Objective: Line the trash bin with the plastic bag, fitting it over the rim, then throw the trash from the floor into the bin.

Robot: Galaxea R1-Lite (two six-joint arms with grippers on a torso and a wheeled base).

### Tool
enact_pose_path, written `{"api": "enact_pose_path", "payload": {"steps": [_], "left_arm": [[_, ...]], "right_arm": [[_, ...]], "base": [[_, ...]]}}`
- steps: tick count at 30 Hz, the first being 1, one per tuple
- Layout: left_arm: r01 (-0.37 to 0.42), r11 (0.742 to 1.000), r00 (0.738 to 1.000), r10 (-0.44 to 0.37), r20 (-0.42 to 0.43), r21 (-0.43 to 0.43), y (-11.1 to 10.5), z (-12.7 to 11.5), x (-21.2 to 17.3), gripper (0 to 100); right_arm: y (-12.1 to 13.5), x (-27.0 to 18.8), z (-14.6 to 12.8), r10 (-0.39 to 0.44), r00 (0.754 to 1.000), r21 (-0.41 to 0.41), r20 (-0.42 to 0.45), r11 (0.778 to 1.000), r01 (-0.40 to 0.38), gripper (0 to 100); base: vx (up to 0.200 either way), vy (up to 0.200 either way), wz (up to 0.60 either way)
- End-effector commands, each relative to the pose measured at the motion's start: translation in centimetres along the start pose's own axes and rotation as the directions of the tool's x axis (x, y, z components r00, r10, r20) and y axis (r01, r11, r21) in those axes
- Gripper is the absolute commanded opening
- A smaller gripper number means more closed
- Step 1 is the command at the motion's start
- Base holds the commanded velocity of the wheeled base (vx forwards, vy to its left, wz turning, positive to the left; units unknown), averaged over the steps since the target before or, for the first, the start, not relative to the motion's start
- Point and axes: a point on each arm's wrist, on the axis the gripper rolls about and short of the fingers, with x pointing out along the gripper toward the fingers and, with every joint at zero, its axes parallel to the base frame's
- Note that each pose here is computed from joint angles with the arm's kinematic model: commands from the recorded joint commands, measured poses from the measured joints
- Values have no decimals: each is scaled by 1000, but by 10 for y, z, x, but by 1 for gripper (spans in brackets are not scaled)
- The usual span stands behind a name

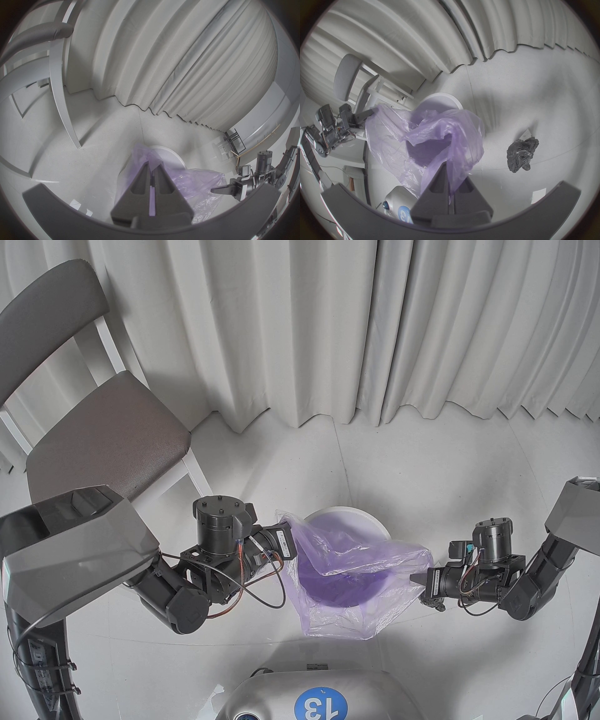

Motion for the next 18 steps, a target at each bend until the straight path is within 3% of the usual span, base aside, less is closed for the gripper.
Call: {"api": "enact_pose_path", "payload": {"steps": [1,7,18], "left_arm": [[15,1000,1000,-15,24,6,-8,13,-14,0],[24,998,1000,-24,-1,61,-15,16,-24,0],[46,994,999,-45,-12,102,-24,11,-21,0]], "right_arm": [[1,-6,2,-3,1000,-38,-1,999,3,0],[-8,-8,-3,-33,999,-94,-34,995,30,0],[-9,-7,-3,-41,999,-94,-27,995,38,0]], "base": [[0,0,0],[0,0,0],[0,0,0]]}}
